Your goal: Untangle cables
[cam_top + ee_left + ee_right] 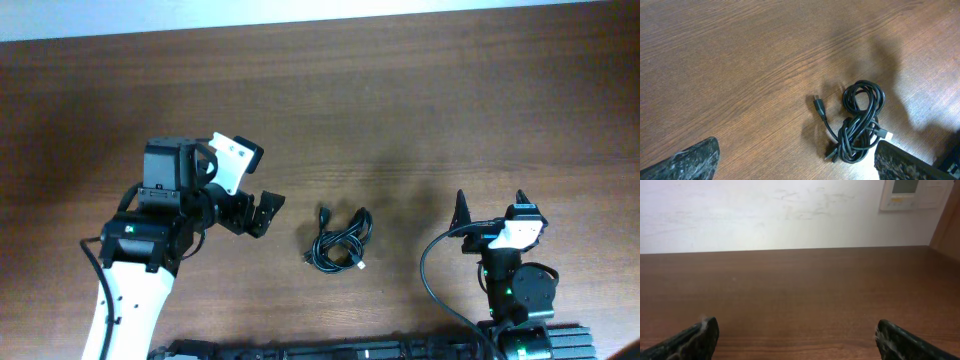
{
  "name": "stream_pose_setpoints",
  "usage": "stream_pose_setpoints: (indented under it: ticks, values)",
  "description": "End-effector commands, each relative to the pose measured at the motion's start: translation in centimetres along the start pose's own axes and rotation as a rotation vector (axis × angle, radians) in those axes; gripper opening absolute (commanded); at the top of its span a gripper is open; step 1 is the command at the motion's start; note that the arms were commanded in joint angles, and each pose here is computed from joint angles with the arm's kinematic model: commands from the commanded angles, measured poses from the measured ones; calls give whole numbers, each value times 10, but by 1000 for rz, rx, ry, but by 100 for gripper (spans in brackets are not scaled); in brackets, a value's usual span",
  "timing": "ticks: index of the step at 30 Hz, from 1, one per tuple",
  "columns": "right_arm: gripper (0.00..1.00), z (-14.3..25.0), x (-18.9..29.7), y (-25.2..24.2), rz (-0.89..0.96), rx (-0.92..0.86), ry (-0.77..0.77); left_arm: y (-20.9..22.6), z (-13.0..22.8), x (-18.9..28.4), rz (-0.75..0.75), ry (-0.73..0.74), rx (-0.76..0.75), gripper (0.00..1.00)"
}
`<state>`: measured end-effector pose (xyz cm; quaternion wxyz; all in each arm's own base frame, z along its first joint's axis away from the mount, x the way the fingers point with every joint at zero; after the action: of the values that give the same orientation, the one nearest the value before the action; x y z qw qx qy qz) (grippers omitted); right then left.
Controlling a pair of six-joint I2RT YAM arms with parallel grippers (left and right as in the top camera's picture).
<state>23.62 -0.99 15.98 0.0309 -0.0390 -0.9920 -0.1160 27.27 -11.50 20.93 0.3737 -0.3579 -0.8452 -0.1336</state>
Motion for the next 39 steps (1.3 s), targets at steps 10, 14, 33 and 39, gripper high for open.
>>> stream_pose_setpoints:
  ticks: [10,14,33,39]
  values:
    - [99,2,0,-4,21,-8,3,-15,20,-33,174,133,64,99]
    - [99,1,0,-8,46,53,-3,-42,33,-58,274,238,36,96]
    - [99,2,0,-6,32,53,1,-93,91,-134,411,559,-76,60]
    - [99,2,0,-6,32,53,1,-110,87,-140,421,543,-154,45]
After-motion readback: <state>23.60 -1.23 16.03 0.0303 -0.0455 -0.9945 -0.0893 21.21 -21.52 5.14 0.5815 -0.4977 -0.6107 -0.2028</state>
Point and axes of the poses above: each gripper's point midway between its finger pads, its own x axis back along the fingers, its own y axis along the line the jaws close on, z = x × y, the point moved 1 cm from there along x, back along the fingers, and after that the axes turned 12 degrees about -x, right-handed, at the moved point
